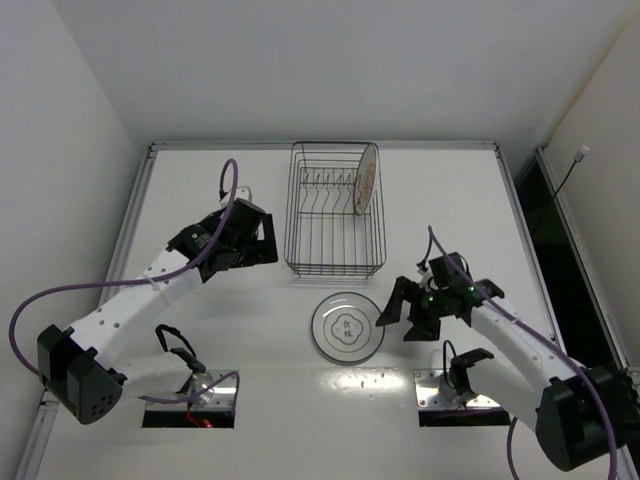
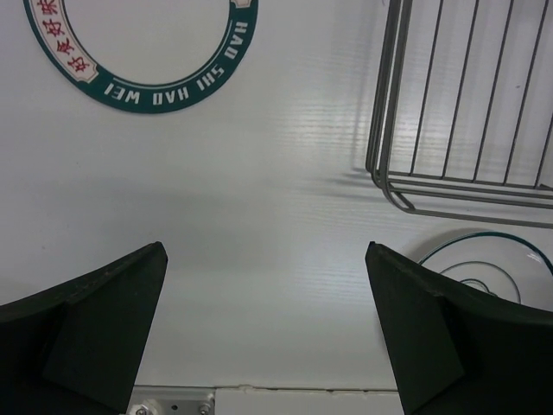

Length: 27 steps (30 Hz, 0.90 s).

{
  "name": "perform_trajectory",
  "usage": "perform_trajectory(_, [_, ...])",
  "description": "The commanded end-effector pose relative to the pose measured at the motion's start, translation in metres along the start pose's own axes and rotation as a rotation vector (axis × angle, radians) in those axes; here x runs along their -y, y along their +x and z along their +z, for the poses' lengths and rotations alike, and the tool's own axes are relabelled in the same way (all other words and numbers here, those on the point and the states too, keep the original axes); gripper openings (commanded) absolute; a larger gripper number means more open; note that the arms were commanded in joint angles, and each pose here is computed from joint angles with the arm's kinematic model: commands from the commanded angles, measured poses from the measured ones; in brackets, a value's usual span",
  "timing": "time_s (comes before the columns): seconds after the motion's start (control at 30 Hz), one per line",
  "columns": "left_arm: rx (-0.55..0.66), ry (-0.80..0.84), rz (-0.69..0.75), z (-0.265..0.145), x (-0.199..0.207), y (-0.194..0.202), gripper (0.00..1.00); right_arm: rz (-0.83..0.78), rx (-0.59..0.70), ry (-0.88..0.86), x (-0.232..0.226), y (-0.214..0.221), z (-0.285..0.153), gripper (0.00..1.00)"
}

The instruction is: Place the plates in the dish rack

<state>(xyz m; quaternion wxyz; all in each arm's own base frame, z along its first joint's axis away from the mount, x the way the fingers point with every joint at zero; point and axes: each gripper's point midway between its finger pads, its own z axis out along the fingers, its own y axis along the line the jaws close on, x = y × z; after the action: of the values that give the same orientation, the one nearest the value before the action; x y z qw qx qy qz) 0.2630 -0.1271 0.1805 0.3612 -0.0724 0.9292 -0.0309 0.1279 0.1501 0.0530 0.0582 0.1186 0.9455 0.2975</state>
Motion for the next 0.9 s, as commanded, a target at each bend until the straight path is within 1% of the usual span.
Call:
perform_trajectory(0.0, [-0.013,-0.011,-0.030,-0.004,-0.007,0.008,1.00,0.004,0.072,-0.226,-0.024,-0.008,0.013,0.85])
perform_trajectory(0.07, [-0.030,0.002,-0.026,-0.004,-0.004,0.015,1.00,0.060,0.053,-0.231,-0.008,0.005,0.028,0.84])
perform_trajectory(0.13, [-0.047,0.011,-0.015,-0.003,-0.001,0.021,1.00,0.065,0.085,-0.239,-0.003,0.001,0.036,0.83])
perform_trajectory(0.17, [-0.061,0.016,-0.012,-0.002,-0.001,0.025,1.00,0.085,0.067,-0.233,0.005,0.011,0.043,0.83])
perform_trajectory(0.23, [-0.061,0.016,-0.012,-0.002,-0.001,0.025,1.00,0.077,0.097,-0.227,0.011,0.007,0.051,0.83])
perform_trajectory(0.3, [-0.059,0.029,-0.016,-0.005,0.000,0.025,1.00,0.101,0.088,-0.205,0.023,0.014,0.059,0.83])
perform_trajectory(0.33, [-0.044,0.040,-0.023,-0.008,0.002,0.020,1.00,0.084,0.117,-0.220,0.020,0.006,0.060,0.83])
perform_trajectory(0.37, [-0.051,0.035,-0.020,-0.009,0.000,0.022,1.00,0.090,0.092,-0.203,0.025,0.012,0.065,0.81])
perform_trajectory(0.47, [-0.052,0.041,-0.013,-0.012,0.001,0.023,1.00,0.074,0.101,-0.189,0.026,0.007,0.071,0.74])
perform_trajectory(0.5, [-0.044,0.047,-0.017,-0.014,0.000,0.022,1.00,0.102,0.088,-0.140,0.035,0.008,0.076,0.72])
perform_trajectory(0.57, [-0.039,0.040,-0.017,-0.017,-0.003,0.022,1.00,0.096,0.083,-0.130,0.036,0.006,0.081,0.62])
perform_trajectory(0.6, [-0.039,0.040,-0.007,-0.017,-0.003,0.022,1.00,0.103,0.066,-0.103,0.041,0.011,0.084,0.55])
perform_trajectory(0.63, [-0.039,0.040,-0.006,-0.019,-0.005,0.022,1.00,0.109,0.050,-0.070,0.048,0.012,0.088,0.32])
perform_trajectory(0.67, [-0.039,0.040,-0.006,-0.019,-0.005,0.022,1.00,0.112,0.032,-0.051,0.050,0.013,0.089,0.21])
perform_trajectory(0.73, [-0.016,0.044,-0.014,-0.023,-0.005,0.017,1.00,0.087,0.033,0.008,0.059,0.013,0.089,0.09])
perform_trajectory(0.77, [-0.016,0.044,-0.005,-0.023,-0.006,0.016,1.00,0.074,0.044,0.016,0.060,0.012,0.087,0.00])
perform_trajectory(0.83, [-0.003,0.048,-0.003,-0.026,-0.006,0.015,1.00,0.048,0.026,0.079,0.065,0.014,0.078,0.00])
perform_trajectory(0.87, [0.005,0.038,-0.003,-0.026,-0.007,0.014,1.00,0.044,-0.001,0.137,0.071,0.024,0.066,0.00])
